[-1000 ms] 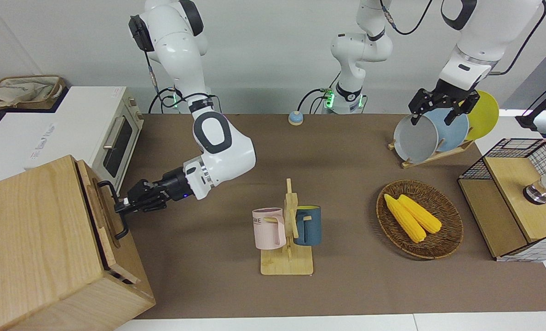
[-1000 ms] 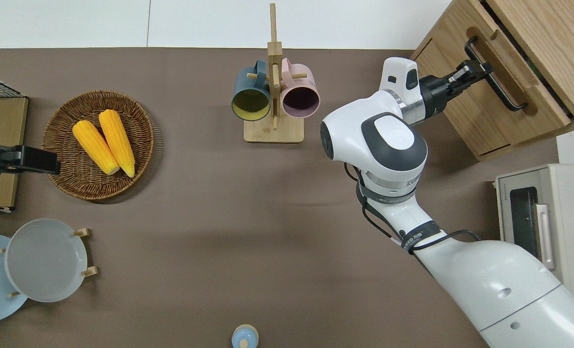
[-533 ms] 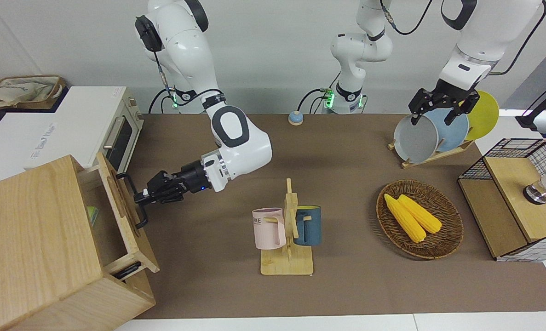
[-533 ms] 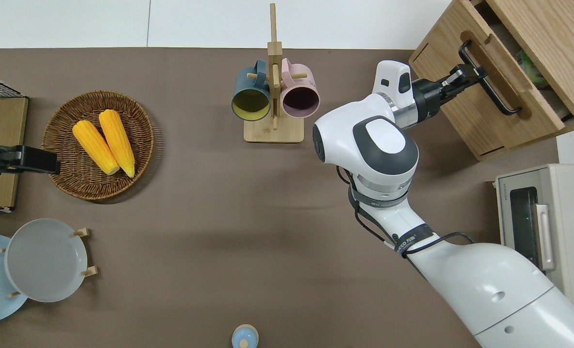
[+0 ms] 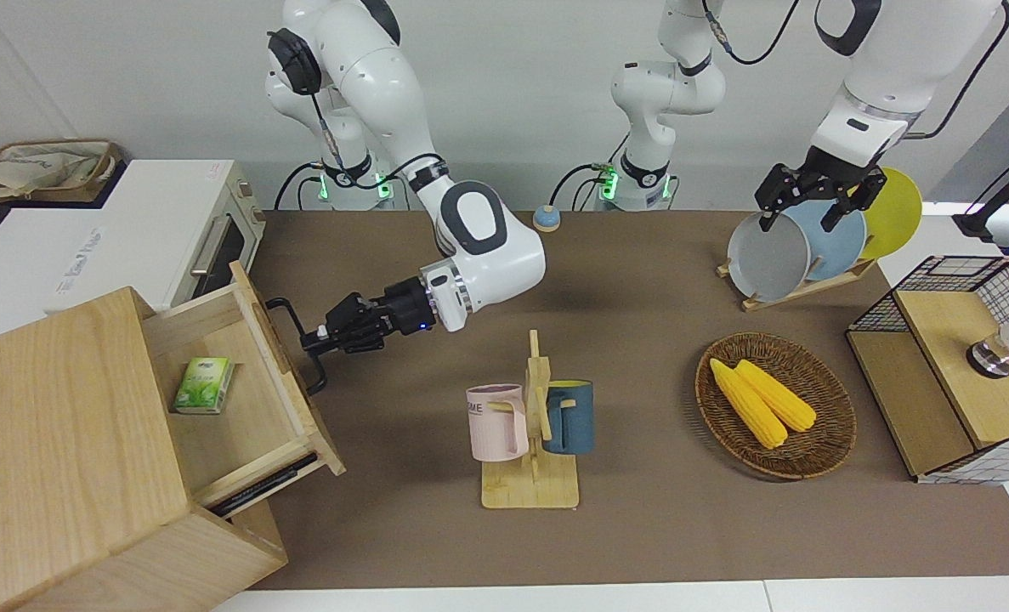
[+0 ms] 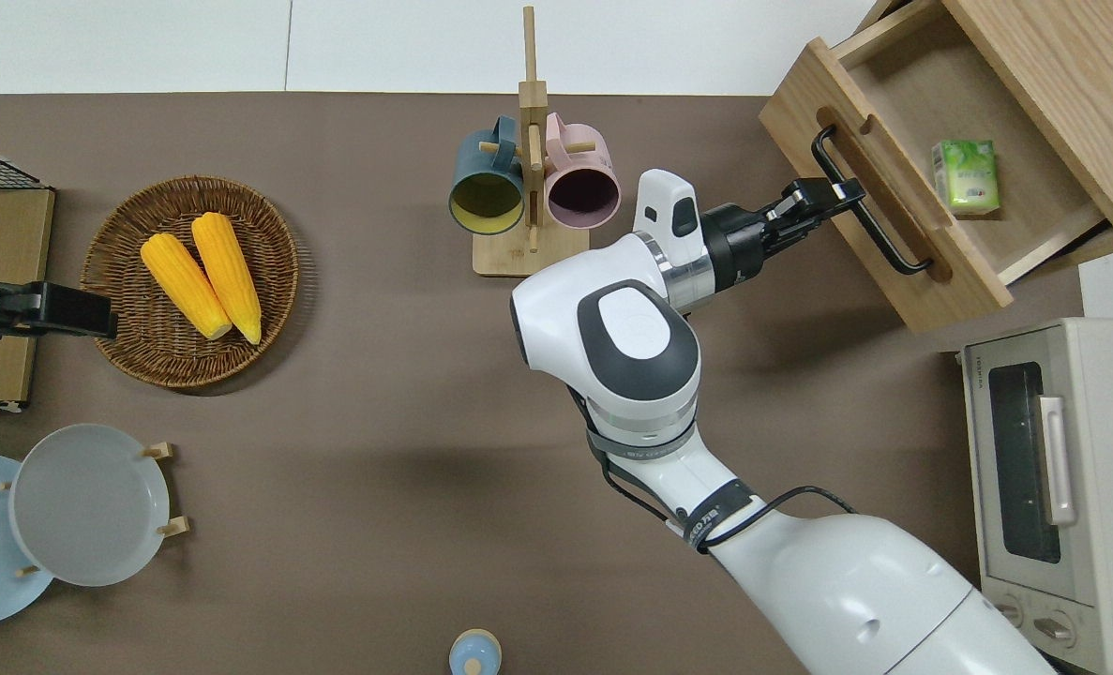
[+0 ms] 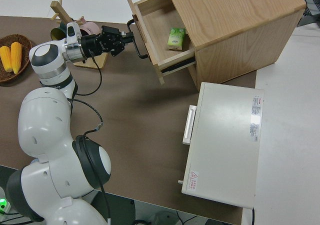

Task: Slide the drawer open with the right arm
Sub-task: 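Pull the handle with the right gripper toward the robot, sliding the drawer out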

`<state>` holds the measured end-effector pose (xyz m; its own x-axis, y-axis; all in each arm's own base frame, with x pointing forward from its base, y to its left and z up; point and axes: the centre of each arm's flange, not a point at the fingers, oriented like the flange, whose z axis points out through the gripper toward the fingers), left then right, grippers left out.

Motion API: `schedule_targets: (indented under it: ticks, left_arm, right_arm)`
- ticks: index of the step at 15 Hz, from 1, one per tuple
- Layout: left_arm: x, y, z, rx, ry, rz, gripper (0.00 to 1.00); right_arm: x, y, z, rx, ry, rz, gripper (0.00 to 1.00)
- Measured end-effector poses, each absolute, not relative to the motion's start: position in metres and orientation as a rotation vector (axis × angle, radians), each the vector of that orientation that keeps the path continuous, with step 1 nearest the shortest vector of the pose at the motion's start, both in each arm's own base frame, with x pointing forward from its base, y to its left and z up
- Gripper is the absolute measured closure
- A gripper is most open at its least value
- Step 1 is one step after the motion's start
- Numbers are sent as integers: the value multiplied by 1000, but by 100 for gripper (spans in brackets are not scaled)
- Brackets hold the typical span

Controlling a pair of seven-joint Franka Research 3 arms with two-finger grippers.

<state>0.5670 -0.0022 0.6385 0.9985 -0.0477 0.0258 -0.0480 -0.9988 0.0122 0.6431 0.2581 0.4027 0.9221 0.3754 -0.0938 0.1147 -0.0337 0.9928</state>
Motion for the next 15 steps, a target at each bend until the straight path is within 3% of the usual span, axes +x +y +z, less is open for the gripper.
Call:
schedule_targets:
  ticks: [15]
  left_arm:
    - [567,-2,639,3128,-75,40,0]
  right_arm:
    - [588,339,397,1558,408,239,81]
